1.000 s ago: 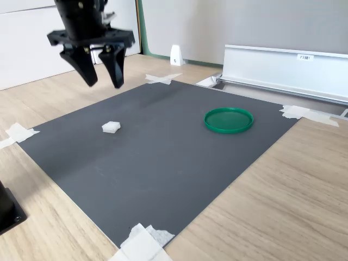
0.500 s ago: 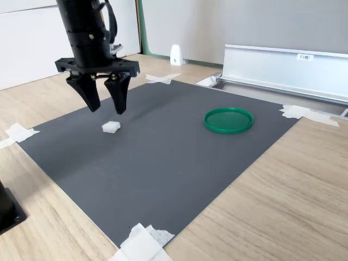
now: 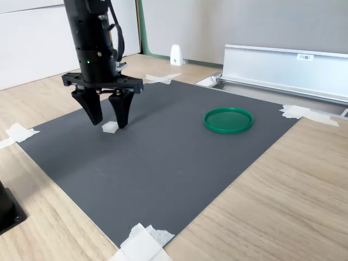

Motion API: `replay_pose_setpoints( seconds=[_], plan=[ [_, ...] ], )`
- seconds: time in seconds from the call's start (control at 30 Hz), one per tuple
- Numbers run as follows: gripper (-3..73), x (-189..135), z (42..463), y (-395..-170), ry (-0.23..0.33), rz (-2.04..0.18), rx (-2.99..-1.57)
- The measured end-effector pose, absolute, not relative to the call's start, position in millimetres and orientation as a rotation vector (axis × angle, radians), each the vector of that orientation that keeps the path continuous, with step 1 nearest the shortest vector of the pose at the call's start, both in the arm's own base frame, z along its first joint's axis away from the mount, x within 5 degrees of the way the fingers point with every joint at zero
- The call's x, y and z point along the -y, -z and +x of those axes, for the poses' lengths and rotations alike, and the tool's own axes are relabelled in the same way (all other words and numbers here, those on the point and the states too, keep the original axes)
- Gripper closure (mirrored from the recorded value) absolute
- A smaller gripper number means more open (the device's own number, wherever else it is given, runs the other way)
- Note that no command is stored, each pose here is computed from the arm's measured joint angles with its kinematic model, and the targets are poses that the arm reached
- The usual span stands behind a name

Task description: Grasp a white terminal and put it on the green lid.

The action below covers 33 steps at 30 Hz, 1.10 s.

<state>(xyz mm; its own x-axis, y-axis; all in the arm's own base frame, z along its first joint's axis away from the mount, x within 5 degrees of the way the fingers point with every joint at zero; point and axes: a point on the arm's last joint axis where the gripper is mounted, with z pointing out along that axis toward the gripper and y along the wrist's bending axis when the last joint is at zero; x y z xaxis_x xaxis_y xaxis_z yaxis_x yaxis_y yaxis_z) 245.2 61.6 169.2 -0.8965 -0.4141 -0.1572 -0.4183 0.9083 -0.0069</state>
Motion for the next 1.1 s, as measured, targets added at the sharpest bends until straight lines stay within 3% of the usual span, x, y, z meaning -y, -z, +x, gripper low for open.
replay_pose_setpoints(
  seconds=[0.4,0.53,0.67,0.87,0.97,1.1],
  plan=[
    [16.7,-61,247,-164,-0.015,-0.663,-2.922],
    [23.4,-60,248,-164,-0.002,-0.676,-2.92],
    [37.4,-59,248,-164,0.011,-0.705,-2.912],
    [38.4,-60,249,-166,0.012,-0.774,-2.907],
    [38.4,-61,254,-178,0.008,-0.822,-2.89],
    [38.4,-64,268,-221,0.04,-0.94,-2.768]
  ],
)
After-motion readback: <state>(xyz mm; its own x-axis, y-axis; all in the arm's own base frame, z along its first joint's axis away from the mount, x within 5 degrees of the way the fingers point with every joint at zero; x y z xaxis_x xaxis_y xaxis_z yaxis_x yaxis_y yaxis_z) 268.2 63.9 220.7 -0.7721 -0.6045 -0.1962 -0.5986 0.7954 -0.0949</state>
